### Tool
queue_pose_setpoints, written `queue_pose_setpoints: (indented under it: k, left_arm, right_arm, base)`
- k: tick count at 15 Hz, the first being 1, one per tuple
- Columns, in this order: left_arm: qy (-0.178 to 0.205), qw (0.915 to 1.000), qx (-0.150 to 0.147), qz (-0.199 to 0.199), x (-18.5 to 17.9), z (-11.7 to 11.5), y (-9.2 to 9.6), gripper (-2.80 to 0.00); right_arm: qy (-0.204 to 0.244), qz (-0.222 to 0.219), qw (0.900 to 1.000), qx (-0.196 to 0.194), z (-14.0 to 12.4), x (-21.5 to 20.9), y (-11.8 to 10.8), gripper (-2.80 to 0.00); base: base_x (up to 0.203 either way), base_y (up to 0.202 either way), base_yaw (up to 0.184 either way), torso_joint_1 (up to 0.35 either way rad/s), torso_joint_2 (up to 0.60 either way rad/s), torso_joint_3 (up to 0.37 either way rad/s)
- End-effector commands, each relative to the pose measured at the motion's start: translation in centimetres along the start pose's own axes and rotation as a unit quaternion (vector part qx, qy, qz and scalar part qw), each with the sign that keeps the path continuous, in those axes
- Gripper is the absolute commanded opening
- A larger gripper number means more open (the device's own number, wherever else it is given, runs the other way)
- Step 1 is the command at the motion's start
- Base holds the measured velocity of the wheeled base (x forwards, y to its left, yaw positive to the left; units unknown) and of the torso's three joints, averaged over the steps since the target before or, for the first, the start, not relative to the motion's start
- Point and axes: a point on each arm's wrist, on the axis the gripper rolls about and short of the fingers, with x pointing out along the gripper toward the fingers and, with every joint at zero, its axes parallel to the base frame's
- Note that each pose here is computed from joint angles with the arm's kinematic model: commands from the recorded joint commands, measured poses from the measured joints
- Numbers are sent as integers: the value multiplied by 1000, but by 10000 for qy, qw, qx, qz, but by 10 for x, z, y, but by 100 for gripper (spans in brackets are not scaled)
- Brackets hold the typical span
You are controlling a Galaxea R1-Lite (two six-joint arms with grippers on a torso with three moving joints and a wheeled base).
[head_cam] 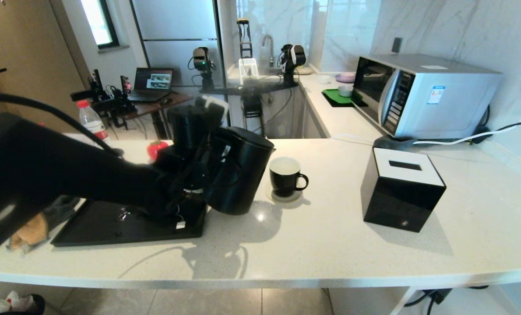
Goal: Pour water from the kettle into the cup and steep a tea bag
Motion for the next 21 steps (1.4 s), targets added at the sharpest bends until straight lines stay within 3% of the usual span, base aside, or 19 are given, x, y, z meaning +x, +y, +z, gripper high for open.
queue_pose_setpoints:
  k: [1, 8, 21]
  left_arm:
    - [-27, 10000, 36, 48, 4, 1, -1, -280]
    - [-7, 9994, 338, 23, 8, 3, -2, -280]
    - [33, 9984, 558, -62, 20, 19, -9, -280]
  right_arm:
    - [5, 0, 10000, 1, 0, 0, 0, -280]
    - [5, 0, 10000, 3, 0, 0, 0, -280]
    - [5, 0, 10000, 0, 0, 0, 0, -280]
  base:
    - [0, 0, 0, 0, 0, 0]
    - [0, 0, 0, 0, 0, 0]
    - [0, 0, 0, 0, 0, 0]
